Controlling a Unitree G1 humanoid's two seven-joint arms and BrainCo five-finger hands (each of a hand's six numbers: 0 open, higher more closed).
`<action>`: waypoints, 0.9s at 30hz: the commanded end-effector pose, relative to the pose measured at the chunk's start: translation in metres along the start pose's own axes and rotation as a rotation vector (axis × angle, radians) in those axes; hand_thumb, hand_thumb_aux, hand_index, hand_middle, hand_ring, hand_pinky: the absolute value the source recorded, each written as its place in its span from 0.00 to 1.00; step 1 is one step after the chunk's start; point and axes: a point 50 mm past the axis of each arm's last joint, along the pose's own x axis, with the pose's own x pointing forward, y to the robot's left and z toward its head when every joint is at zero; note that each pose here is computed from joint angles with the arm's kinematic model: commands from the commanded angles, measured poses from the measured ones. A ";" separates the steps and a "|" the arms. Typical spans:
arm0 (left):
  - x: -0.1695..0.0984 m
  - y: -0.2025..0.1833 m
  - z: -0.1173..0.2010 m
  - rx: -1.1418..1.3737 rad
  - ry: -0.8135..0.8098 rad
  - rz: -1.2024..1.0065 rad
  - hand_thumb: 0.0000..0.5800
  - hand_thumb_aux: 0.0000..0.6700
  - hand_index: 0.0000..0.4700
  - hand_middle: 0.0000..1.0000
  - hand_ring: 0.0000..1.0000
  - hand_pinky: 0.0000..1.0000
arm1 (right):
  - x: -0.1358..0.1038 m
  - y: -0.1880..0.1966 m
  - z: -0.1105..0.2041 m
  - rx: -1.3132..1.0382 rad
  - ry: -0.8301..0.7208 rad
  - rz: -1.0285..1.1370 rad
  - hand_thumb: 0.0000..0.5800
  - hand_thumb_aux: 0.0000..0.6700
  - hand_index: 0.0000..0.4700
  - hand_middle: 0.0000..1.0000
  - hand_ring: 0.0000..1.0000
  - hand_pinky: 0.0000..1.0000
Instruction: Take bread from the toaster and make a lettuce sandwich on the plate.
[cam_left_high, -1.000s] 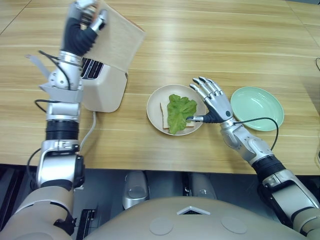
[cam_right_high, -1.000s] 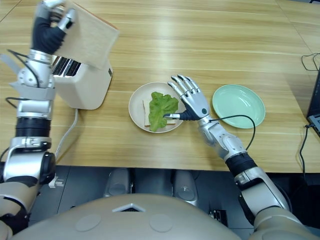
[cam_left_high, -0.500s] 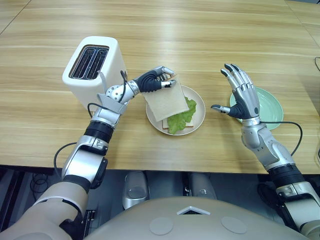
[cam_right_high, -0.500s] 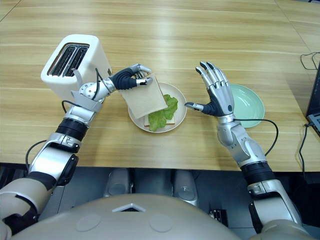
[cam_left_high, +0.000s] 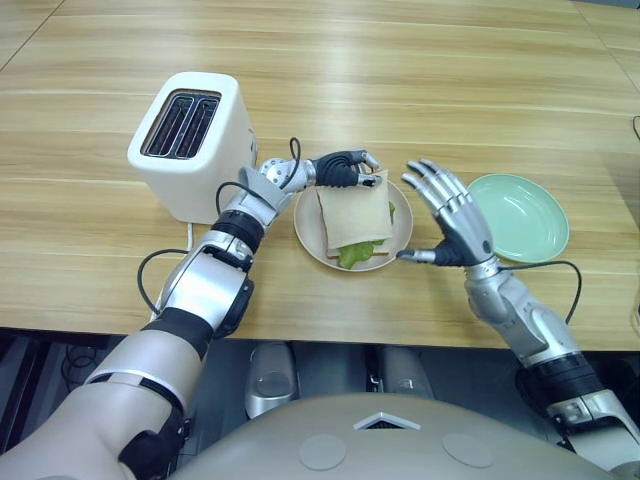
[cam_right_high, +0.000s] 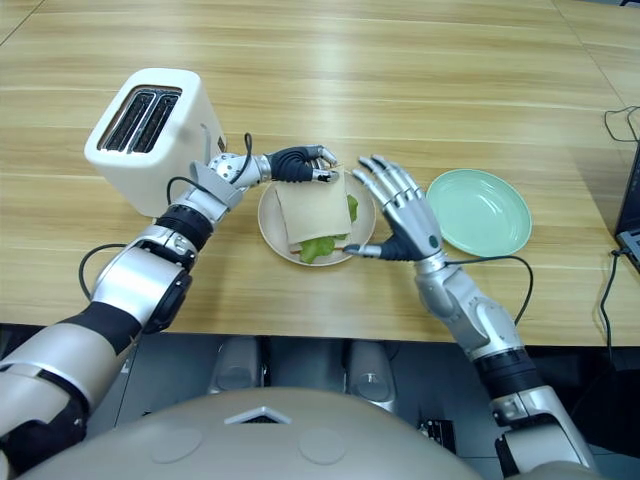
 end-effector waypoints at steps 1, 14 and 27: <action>0.004 -0.004 -0.008 0.019 0.090 -0.004 1.00 1.00 0.98 1.00 1.00 1.00 | 0.001 0.010 0.015 0.015 -0.058 0.050 0.00 0.00 0.00 0.00 0.00 0.00; 0.013 -0.024 -0.021 0.044 0.244 -0.019 1.00 1.00 0.98 1.00 1.00 1.00 | -0.021 0.085 0.019 -0.020 -0.022 0.416 0.00 0.00 0.00 0.00 0.00 0.00; 0.018 -0.023 -0.019 0.103 0.274 0.038 0.00 0.00 0.00 0.78 0.78 0.78 | -0.039 0.107 0.010 0.040 0.046 0.594 0.00 0.00 0.00 0.00 0.00 0.00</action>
